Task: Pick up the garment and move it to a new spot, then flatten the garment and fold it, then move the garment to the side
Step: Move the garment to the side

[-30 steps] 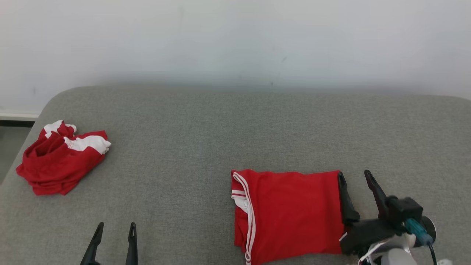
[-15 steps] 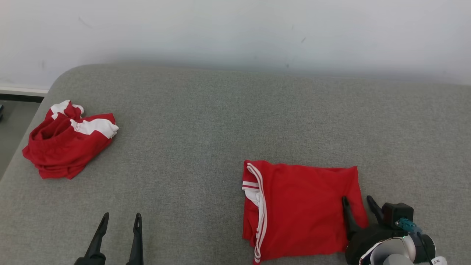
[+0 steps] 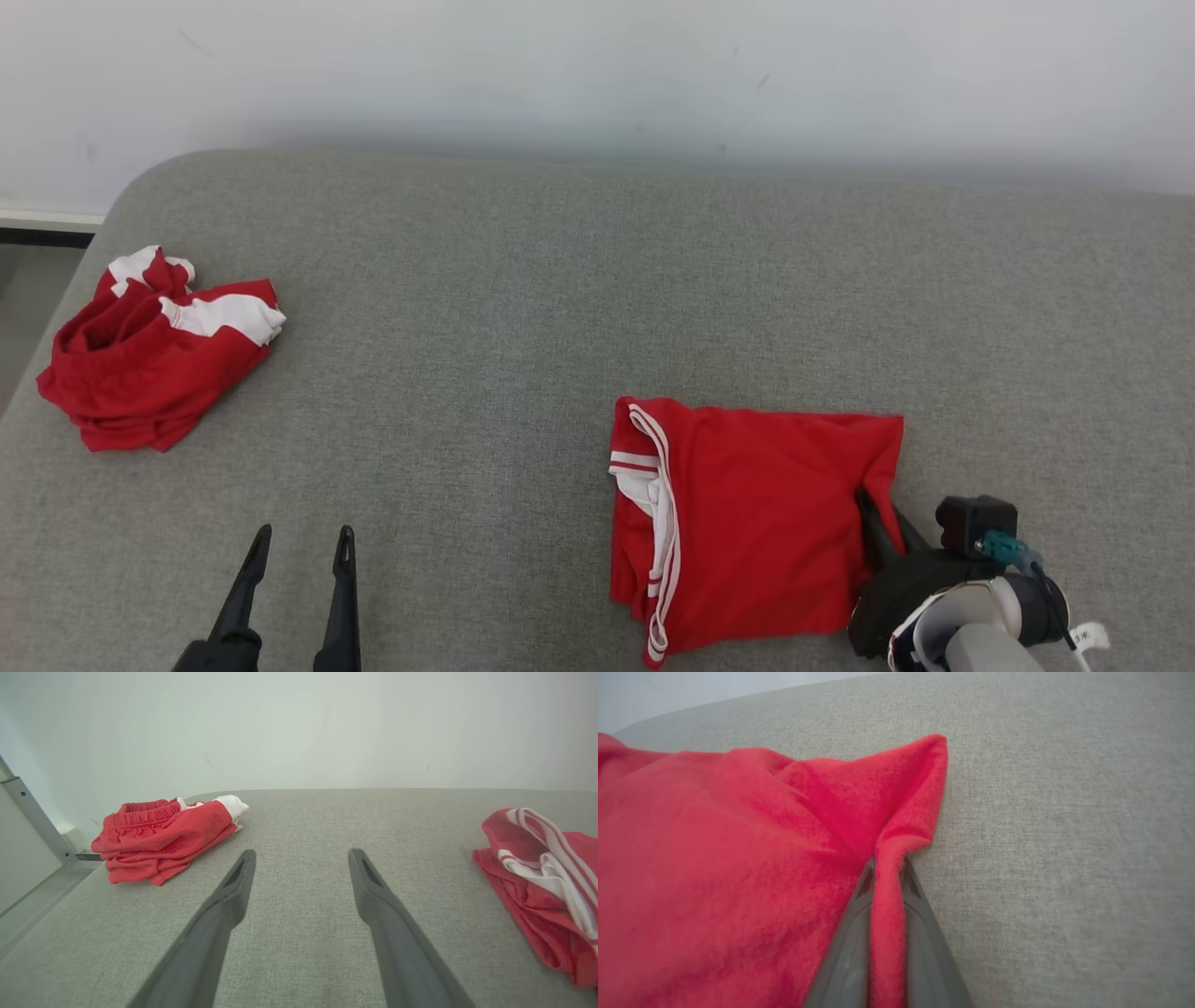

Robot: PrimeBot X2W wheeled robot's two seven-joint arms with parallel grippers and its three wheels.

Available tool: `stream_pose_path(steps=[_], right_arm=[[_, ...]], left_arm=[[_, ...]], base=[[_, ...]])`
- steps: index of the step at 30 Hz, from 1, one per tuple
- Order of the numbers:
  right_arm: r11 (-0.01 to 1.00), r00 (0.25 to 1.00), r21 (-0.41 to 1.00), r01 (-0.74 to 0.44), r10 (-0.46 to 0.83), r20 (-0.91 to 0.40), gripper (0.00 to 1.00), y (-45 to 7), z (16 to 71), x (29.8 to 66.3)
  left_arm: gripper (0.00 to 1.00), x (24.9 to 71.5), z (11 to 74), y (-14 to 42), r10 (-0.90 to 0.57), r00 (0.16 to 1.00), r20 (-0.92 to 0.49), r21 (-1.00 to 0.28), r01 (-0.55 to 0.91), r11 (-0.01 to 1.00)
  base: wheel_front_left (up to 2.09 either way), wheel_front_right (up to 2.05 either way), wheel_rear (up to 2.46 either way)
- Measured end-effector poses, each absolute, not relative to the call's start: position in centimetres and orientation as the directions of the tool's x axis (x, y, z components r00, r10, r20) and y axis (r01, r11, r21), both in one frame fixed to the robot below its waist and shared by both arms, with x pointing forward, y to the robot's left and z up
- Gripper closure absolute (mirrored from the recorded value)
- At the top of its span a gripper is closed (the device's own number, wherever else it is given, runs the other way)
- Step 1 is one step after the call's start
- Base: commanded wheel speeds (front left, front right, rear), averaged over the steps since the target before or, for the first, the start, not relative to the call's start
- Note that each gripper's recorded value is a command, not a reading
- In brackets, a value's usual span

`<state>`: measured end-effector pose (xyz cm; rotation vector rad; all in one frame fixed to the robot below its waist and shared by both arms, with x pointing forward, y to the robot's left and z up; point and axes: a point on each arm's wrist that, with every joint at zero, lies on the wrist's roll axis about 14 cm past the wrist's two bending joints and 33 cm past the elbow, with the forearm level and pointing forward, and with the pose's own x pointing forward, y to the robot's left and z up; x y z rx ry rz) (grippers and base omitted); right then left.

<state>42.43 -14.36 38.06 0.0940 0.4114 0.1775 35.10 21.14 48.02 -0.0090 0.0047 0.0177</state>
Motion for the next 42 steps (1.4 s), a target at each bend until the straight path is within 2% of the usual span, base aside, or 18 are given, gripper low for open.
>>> stream_pose_path(steps=[4,9,23,33,42], right_arm=[[0.980,0.910,0.106,-0.168,0.195,-0.365,1.00,-14.6,39.1,44.2],[0.984,0.937,0.053,-0.172,0.180,-0.300,1.00,-16.2,42.1,48.7],[0.959,0.973,-0.264,-0.102,0.041,-0.226,1.00,-26.9,47.3,58.8],[0.893,0.980,-0.449,-0.024,-0.067,-0.187,1.00,-32.5,52.6,61.0],[0.815,0.959,-0.575,0.072,-0.215,-0.184,1.00,-37.8,55.1,60.7]], left_arm=[[0.00,35.5,47.9,21.1,0.017,1.000,-0.009,-0.014,-0.017,1.000],[0.00,37.1,47.9,20.7,0.002,1.000,-0.003,-0.024,-0.002,1.000],[0.00,43.4,47.9,18.9,-0.070,0.997,0.041,-0.028,0.072,0.997],[0.00,47.7,47.2,15.9,-0.182,0.979,0.090,-0.017,0.184,0.983],[0.00,50.7,44.1,13.7,-0.272,0.959,0.078,-0.018,0.274,0.961]], base=[[0.00,0.00,0.00],[0.00,0.00,0.00],[0.00,0.00,0.00],[0.00,0.00,0.00],[0.00,0.00,0.00]])
